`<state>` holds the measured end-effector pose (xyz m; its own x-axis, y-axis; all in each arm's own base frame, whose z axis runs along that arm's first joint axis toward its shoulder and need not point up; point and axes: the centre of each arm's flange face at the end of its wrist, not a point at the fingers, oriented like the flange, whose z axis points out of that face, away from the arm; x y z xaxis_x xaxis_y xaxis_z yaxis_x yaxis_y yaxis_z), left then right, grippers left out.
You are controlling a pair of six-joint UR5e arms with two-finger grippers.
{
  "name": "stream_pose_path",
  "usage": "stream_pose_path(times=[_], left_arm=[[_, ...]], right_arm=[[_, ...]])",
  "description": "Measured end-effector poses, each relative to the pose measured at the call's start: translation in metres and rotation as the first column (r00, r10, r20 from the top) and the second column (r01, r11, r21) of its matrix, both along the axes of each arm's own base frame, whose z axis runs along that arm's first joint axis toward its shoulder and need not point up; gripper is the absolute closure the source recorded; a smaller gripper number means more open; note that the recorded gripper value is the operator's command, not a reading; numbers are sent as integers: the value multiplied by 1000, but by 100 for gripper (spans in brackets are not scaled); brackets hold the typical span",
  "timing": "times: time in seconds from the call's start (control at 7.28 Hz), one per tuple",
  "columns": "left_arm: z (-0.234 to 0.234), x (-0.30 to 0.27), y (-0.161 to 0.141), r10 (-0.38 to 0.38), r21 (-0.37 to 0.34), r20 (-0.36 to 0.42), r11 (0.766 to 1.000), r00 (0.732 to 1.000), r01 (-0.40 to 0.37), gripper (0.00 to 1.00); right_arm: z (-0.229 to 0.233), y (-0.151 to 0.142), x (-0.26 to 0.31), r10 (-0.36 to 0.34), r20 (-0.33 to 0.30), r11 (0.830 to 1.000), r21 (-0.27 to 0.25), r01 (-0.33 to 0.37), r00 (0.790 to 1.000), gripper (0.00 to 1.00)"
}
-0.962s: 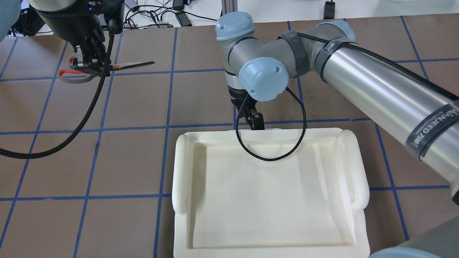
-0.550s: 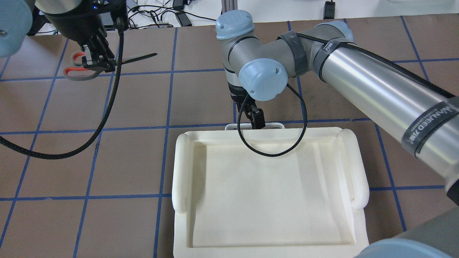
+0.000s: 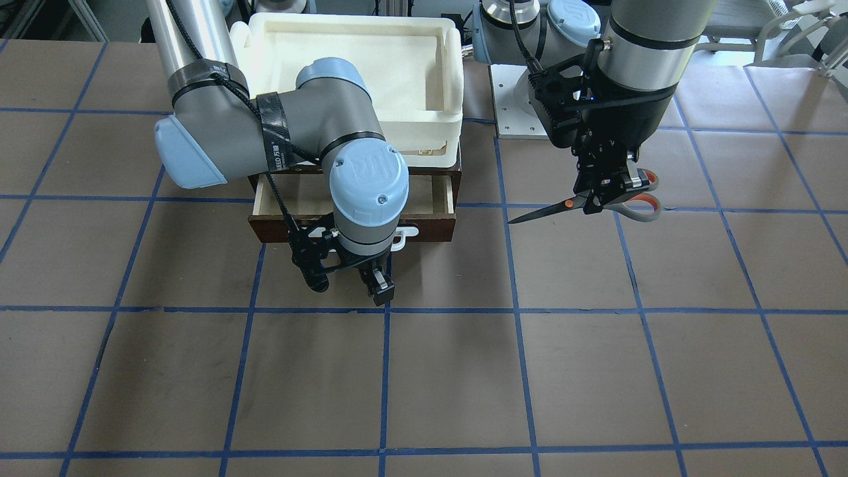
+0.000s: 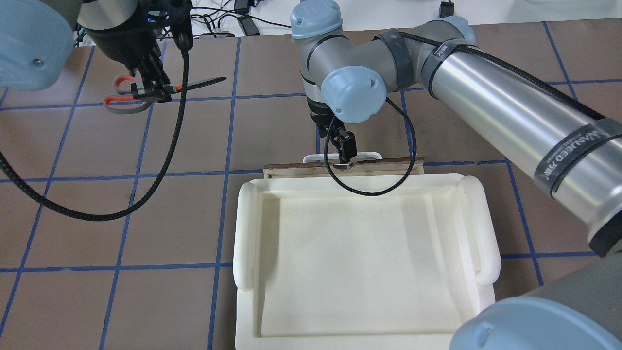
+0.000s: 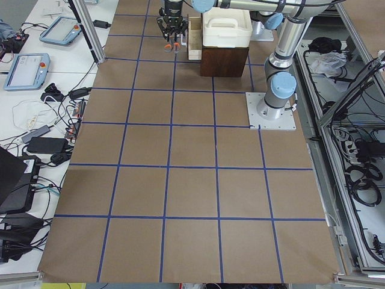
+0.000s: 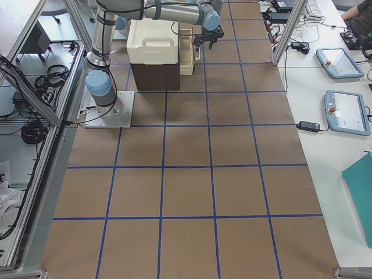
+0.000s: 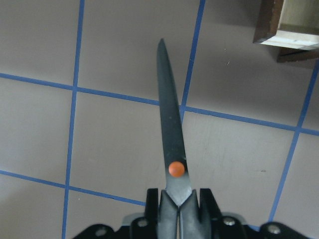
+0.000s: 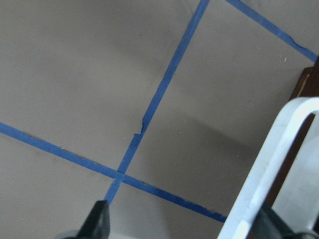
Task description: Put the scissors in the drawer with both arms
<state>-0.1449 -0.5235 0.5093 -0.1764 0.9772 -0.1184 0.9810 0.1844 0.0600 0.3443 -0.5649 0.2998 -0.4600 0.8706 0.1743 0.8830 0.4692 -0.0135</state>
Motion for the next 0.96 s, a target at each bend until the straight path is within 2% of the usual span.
stream_pose_path(times=[0.55, 0.96], left_arm=[[-18, -2, 3, -1, 0, -8, 1000, 1000, 1, 100], [-10, -9, 11, -15, -18, -24, 1000, 1000, 15, 100]], right_arm=[[2, -28, -14, 28, 19, 999, -32, -27, 999, 0], [2, -41, -12, 40, 28, 998, -59, -38, 999, 0]])
